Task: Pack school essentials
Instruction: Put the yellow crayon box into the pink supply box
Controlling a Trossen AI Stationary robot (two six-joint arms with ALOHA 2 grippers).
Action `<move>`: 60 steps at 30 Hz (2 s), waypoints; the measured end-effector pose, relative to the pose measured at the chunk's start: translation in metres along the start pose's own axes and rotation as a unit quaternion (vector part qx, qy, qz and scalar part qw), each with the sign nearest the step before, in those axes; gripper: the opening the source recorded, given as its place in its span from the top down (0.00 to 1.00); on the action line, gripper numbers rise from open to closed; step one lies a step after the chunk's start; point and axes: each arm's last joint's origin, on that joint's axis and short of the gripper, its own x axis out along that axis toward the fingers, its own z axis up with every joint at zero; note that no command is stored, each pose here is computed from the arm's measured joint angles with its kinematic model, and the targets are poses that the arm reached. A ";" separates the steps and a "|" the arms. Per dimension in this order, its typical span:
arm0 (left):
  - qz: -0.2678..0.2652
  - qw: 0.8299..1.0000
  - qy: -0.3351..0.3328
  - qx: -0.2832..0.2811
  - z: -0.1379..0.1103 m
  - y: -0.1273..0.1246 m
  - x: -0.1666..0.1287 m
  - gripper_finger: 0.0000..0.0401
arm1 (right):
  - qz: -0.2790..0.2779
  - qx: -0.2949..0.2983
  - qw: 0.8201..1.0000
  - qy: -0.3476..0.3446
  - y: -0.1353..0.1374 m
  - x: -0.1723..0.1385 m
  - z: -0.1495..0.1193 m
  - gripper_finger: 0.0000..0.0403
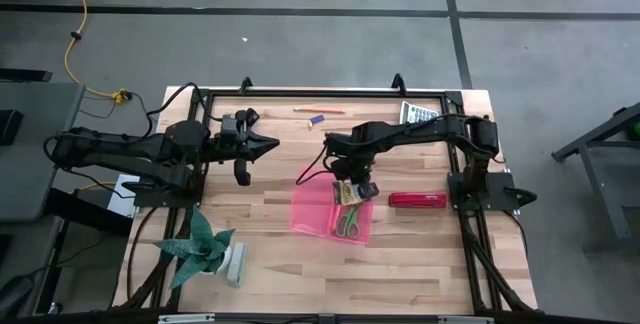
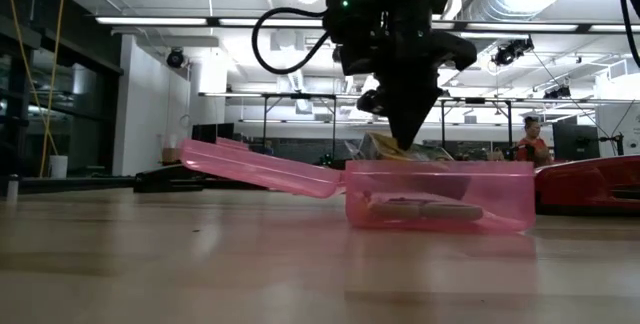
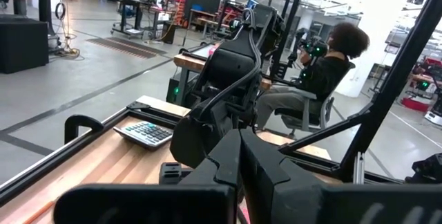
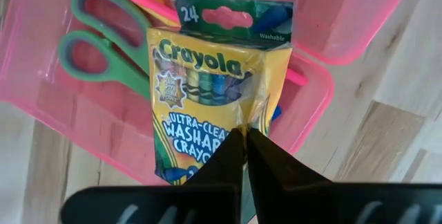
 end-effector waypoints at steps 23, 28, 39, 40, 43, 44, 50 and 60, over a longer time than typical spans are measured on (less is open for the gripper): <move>0.002 1.000 0.010 0.011 -0.002 0.000 0.000 1.00 | 0.093 0.208 0.973 0.025 -0.001 -0.013 -0.016 0.67; 0.001 1.000 0.010 0.012 -0.002 0.000 -0.001 1.00 | 0.036 0.197 0.980 0.011 0.004 -0.034 -0.020 0.74; -0.001 1.000 0.003 0.023 0.001 0.000 -0.004 1.00 | 0.055 0.262 0.939 -0.214 0.033 -0.026 -0.060 0.99; 0.000 1.000 0.003 0.023 0.001 0.000 -0.004 1.00 | 0.057 0.263 0.932 -0.244 0.037 -0.025 -0.059 0.99; 0.001 1.000 0.002 0.023 0.001 0.001 -0.004 1.00 | 0.054 0.268 0.918 -0.288 0.043 -0.018 -0.052 1.00; 0.001 1.000 0.002 0.022 0.001 0.001 -0.004 1.00 | 0.049 0.265 0.919 -0.289 0.044 -0.013 -0.048 1.00; 0.001 1.000 0.002 0.020 0.001 0.001 -0.004 1.00 | 0.022 0.249 0.935 -0.254 0.031 0.009 -0.024 1.00; 0.003 1.000 0.002 0.004 0.001 0.001 -0.004 1.00 | -0.021 0.237 0.956 -0.172 0.020 0.024 -0.028 1.00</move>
